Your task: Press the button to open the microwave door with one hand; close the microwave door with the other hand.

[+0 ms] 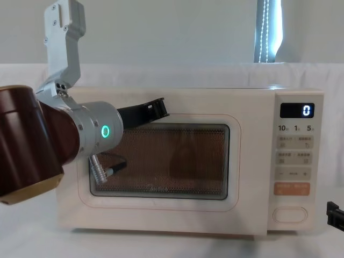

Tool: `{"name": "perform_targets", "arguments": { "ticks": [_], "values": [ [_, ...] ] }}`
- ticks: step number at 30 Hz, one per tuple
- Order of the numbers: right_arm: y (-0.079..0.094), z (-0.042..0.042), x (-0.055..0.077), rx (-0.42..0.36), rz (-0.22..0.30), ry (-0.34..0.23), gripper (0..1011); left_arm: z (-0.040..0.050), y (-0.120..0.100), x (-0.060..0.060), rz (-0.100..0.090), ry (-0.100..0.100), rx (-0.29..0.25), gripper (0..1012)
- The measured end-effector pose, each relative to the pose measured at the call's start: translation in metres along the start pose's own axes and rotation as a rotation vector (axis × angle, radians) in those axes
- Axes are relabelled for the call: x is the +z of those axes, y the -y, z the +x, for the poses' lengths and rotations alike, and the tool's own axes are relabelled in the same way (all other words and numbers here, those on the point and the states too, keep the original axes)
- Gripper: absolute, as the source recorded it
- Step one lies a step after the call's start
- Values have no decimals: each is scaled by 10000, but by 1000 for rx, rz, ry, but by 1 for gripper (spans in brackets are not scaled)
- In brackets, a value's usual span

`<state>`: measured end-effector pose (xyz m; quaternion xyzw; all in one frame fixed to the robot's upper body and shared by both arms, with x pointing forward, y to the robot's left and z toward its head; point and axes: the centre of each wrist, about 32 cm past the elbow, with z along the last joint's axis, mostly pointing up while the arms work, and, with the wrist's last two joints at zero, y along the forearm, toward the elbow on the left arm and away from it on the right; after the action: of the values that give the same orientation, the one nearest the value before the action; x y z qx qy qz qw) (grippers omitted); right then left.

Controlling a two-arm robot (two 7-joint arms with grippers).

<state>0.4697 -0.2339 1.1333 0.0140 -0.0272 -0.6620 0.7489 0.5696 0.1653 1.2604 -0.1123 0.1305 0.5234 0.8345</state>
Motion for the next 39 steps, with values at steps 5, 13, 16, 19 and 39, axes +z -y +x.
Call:
{"name": "perform_targets", "arguments": {
  "ticks": [5,13,16,19,39],
  "values": [
    [0,0,0,0,0,0,1002,1,36,-15,-2,7,-4,0],
    [0,0,0,0,0,0,1002,-13,75,-31,-2,9,-3,0],
    [0,0,0,0,0,0,1002,-16,93,-34,-3,9,-2,0],
    [0,0,0,0,0,0,1002,-16,110,-34,-3,10,-1,0],
    [0,1,0,0,0,0,1002,-5,158,-29,-6,10,9,0]
  ]
}}
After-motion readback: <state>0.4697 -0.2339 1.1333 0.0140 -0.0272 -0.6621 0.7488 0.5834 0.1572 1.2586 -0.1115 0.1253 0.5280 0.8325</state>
